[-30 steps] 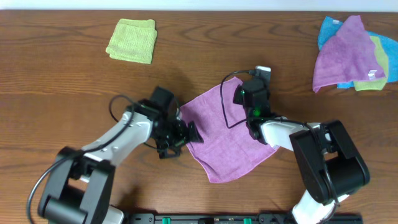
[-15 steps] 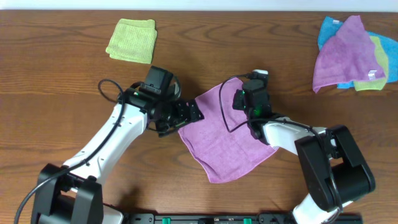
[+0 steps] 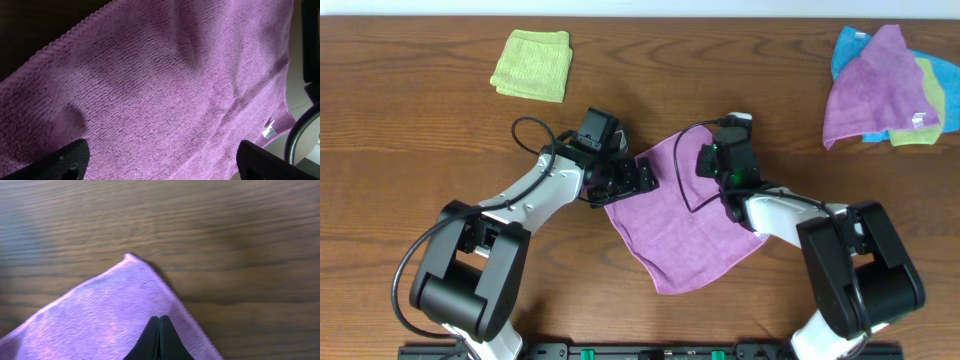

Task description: Fold the cloth

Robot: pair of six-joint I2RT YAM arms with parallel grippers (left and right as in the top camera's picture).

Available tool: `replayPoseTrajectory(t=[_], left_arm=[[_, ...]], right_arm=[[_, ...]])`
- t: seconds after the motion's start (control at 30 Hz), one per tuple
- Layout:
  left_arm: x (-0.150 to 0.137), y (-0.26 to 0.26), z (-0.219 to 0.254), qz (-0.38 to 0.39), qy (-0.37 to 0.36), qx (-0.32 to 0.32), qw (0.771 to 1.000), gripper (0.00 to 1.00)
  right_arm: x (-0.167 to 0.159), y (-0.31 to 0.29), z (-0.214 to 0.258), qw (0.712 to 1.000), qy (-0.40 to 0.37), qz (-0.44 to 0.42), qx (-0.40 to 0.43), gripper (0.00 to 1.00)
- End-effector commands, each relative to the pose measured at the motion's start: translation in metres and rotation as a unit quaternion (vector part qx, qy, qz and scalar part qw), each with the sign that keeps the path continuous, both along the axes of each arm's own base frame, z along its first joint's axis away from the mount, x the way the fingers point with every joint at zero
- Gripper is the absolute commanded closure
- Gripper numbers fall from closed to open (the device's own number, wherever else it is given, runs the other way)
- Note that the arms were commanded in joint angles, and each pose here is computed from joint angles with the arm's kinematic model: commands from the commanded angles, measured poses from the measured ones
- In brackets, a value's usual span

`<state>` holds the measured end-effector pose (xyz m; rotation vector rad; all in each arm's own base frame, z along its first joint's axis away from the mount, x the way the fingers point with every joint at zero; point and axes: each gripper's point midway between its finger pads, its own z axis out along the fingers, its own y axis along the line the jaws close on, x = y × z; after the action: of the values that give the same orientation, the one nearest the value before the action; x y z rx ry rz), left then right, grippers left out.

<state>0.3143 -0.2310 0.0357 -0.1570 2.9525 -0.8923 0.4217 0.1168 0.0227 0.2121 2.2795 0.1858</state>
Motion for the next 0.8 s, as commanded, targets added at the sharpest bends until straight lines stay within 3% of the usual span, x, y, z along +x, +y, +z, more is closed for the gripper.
replayPoseTrajectory(t=[0.0, 0.13, 0.33, 0.5, 0.6, 0.77], left_arm=[[-0.001, 0.009, -0.006, 0.009, 0.002, 0.029, 1.000, 0.05], [0.002, 0.025, -0.013, 0.023, -0.007, 0.077, 0.997, 0.05], [0.003, 0.028, -0.015, 0.031, -0.009, 0.090, 0.995, 0.05], [0.011, 0.039, -0.018, 0.044, -0.027, 0.123, 0.991, 0.05], [0.020, 0.041, -0.019, 0.051, -0.045, 0.131, 0.989, 0.05], [0.040, 0.032, -0.021, 0.056, -0.080, 0.112, 0.989, 0.05]], right_arm=[[0.007, -0.015, 0.010, 1.000, -0.012, -0.018, -0.009, 0.98], [0.006, -0.022, 0.006, 1.000, -0.002, -0.022, -0.009, 0.99], [-0.007, -0.011, -0.005, 0.999, 0.036, 0.007, 0.007, 0.98], [-0.019, -0.015, 0.025, 0.999, 0.037, 0.007, 0.006, 0.98], [-0.033, -0.019, 0.036, 0.999, 0.051, 0.007, 0.002, 0.98], [-0.079, -0.015, 0.014, 0.987, 0.155, 0.034, 0.004, 0.98]])
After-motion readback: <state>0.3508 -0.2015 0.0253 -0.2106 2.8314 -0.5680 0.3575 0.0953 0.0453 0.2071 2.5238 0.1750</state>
